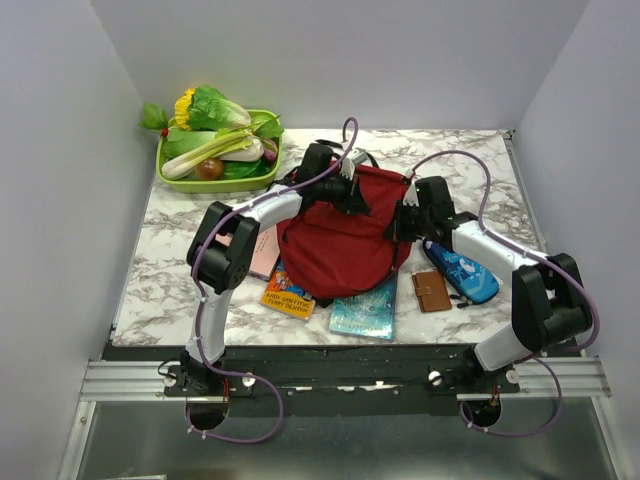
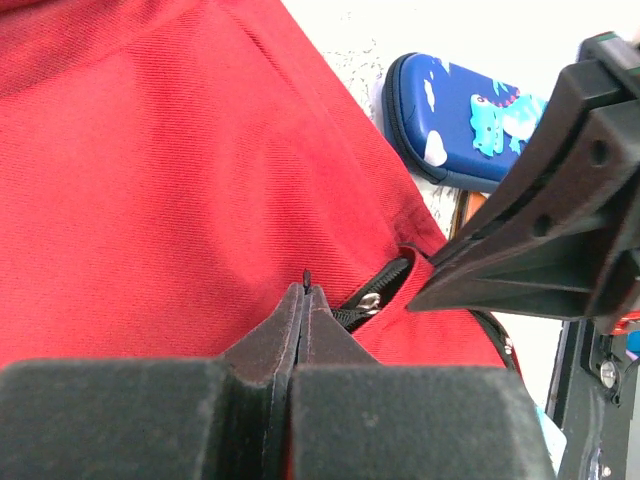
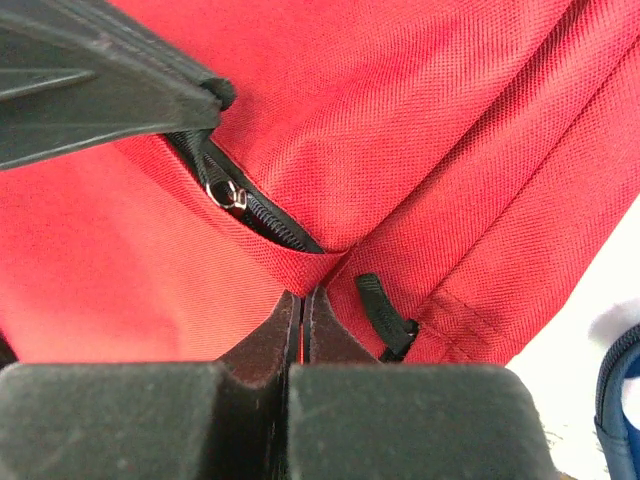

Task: Pack the student bag
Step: Unzip the student bag at the center of the board.

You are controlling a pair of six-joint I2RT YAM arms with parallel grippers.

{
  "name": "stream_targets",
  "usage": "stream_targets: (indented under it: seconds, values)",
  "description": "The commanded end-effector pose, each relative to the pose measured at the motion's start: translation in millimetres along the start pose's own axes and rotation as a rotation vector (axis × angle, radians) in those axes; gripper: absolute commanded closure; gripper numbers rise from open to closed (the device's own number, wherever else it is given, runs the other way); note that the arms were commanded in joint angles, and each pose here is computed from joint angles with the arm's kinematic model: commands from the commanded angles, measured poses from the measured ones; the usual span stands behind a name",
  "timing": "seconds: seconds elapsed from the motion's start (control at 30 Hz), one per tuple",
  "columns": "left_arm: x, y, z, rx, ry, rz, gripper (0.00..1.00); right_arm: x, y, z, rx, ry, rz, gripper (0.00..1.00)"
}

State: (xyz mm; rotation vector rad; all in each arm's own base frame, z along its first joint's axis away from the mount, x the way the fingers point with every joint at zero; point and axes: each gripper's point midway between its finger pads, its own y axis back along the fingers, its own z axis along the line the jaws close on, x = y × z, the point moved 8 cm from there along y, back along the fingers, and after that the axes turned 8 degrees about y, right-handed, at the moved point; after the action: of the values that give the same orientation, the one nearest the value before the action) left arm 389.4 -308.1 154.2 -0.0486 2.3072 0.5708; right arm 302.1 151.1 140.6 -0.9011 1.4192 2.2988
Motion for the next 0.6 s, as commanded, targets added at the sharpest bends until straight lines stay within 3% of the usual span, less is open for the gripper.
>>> stream_targets:
  seconds: [0.0,0.2,0.37,0.57]
  values:
    - [-8.4,1.3,-6.5,0.007,-0.045,-0.041,1.00,5.0,17.1,3.2,0.005,0.017,-0.018,0.99]
    - [-14.0,9.7,6.1,-0.052,-0.058,-0.047,1.00,14.1,21.3,-1.6,0.048,0.019,0.005,0.99]
    - [-21.0,43.9,28.7,-0.168,-0.026,-0.006,1.00,15.9,22.9,-5.9,0.068,0.016,0.011,0.99]
    - [-43.2,86.0,57.3,-0.305,-0.049,-0.050,1.00,24.6,26.1,-7.2,0.068,0.018,0.020,0.99]
